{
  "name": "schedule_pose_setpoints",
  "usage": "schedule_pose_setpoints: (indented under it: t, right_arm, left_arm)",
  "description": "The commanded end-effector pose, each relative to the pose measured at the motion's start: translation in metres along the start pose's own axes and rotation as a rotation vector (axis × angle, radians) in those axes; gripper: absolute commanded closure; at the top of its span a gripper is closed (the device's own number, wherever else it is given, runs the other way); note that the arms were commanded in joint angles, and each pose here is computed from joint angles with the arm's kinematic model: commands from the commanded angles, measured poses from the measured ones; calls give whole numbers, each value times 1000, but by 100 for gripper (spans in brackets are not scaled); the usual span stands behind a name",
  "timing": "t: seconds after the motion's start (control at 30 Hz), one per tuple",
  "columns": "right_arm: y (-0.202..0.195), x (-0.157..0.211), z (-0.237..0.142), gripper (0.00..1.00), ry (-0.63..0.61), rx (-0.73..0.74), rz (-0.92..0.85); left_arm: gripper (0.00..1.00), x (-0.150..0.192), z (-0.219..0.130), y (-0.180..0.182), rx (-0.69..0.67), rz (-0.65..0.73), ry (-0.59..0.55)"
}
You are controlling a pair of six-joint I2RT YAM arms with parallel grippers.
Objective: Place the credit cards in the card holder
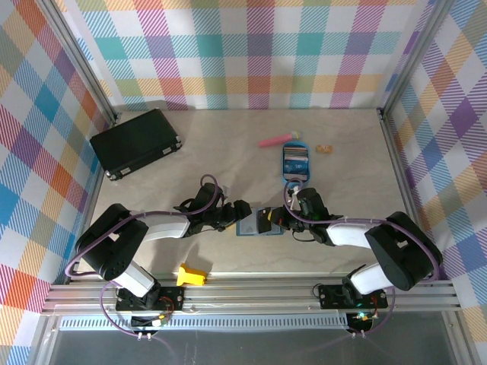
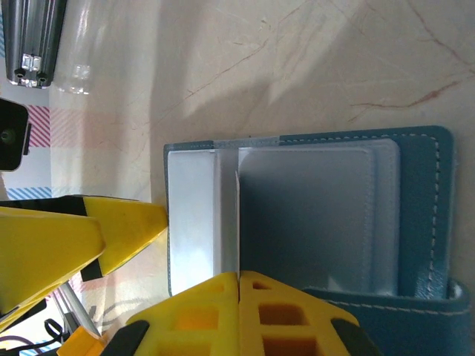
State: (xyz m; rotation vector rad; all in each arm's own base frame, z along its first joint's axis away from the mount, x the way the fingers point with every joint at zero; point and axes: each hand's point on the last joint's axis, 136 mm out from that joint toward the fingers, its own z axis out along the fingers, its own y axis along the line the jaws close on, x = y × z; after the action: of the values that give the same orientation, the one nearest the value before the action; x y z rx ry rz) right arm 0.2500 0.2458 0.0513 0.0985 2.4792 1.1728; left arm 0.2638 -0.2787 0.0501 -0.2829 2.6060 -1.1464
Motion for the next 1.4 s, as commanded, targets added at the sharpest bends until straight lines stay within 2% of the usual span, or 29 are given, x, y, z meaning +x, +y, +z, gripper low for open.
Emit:
schedule_pose_setpoints:
  t: [0.0, 1.37]
  right_arm:
    - [17, -8, 2, 100, -16, -51, -15]
    - [11, 3, 23, 100, 23, -31, 35]
  left_arm:
    - [20, 4, 0, -5, 5, 11, 8]
    - [21, 6, 7, -8, 22, 8, 20]
